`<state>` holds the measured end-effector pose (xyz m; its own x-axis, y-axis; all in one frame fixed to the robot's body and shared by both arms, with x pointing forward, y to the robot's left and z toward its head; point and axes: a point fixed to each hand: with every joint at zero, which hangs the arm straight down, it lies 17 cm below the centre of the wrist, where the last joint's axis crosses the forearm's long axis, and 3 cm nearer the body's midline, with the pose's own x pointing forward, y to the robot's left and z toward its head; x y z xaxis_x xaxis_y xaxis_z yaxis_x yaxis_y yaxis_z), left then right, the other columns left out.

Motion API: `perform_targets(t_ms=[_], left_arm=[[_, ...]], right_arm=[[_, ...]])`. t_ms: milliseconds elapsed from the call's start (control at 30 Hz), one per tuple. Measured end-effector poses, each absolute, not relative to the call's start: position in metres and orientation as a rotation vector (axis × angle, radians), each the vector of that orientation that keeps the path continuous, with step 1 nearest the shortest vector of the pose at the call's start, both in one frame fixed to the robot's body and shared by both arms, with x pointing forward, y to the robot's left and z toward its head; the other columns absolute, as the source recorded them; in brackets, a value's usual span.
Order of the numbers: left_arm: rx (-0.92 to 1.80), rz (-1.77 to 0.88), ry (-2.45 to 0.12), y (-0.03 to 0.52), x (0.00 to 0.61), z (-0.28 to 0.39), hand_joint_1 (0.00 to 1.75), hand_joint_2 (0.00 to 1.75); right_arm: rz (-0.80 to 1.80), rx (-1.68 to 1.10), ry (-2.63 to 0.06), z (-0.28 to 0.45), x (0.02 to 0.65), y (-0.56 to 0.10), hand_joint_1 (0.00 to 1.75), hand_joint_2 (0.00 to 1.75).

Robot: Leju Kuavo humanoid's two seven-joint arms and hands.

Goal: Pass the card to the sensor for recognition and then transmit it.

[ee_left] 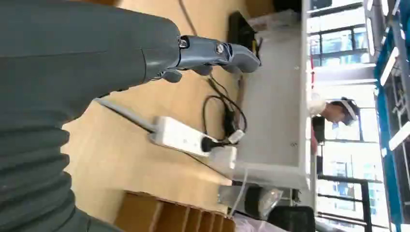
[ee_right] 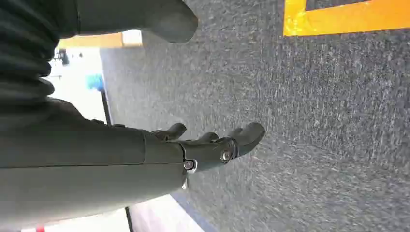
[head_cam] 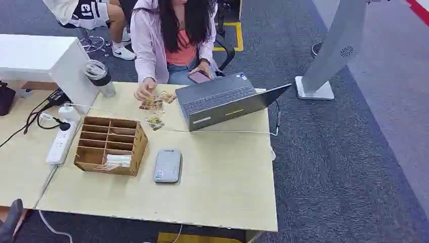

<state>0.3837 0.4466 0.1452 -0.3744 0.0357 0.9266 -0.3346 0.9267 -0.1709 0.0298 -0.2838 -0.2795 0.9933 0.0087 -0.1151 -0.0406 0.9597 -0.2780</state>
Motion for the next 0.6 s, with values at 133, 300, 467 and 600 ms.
perform_targets(t_ms=[133, 300, 467, 600], left_arm=[[0.25, 0.308, -1.983, 0.434, 0.415, 0.182, 0.0, 1.75], [0.269, 0.275, -1.998, 0.431, 0.427, 0.195, 0.0, 1.75], [0.276, 0.266, -2.002, 0.43, 0.43, 0.198, 0.0, 1.75], [0.377, 0.08, -1.987, 0.401, 0.48, 0.227, 0.0, 1.75]], right_arm=[[0.083, -0.275, 0.107, -0.28, 0.032, -0.285, 0.0, 1.75], [0.1, -0.274, 0.106, -0.28, 0.032, -0.285, 0.0, 1.75], [0.106, -0.274, 0.105, -0.28, 0.033, -0.286, 0.0, 1.75], [0.165, -0.267, 0.1, -0.28, 0.035, -0.287, 0.0, 1.75]])
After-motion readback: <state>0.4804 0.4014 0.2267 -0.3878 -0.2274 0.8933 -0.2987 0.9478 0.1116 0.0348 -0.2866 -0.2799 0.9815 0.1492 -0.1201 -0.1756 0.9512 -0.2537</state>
